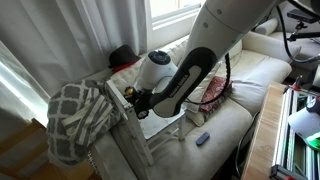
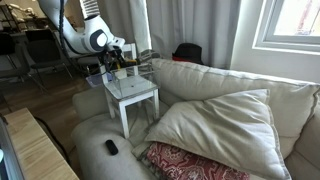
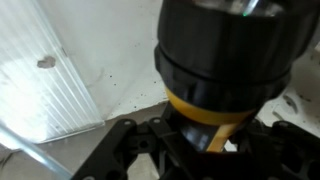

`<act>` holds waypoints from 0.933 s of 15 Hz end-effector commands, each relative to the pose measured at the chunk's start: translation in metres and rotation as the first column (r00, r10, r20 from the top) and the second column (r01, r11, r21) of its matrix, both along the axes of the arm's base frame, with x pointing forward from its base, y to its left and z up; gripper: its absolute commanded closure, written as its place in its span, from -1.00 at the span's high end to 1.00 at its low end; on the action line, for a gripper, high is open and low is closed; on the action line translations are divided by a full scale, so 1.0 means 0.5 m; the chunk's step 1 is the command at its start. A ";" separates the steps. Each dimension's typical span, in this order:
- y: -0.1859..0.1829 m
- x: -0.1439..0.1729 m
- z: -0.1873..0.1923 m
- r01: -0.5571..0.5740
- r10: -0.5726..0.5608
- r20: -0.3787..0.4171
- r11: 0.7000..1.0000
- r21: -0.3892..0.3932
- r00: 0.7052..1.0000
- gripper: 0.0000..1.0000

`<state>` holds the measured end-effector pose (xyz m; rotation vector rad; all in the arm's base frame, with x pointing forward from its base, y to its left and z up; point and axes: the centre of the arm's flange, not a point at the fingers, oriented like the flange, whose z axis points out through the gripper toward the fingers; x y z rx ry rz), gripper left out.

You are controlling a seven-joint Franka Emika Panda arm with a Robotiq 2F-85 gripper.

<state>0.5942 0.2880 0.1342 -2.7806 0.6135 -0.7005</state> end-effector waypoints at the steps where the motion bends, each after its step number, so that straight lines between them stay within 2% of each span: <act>1: -0.034 -0.047 0.087 0.024 -0.024 -0.014 1.000 -0.014 1.000 -0.58; 11: -0.076 -0.108 0.246 -0.008 0.008 0.002 0.999 0.047 1.000 -0.58; 14: -0.111 -0.126 0.295 0.002 -0.002 0.001 1.000 0.025 1.000 -0.58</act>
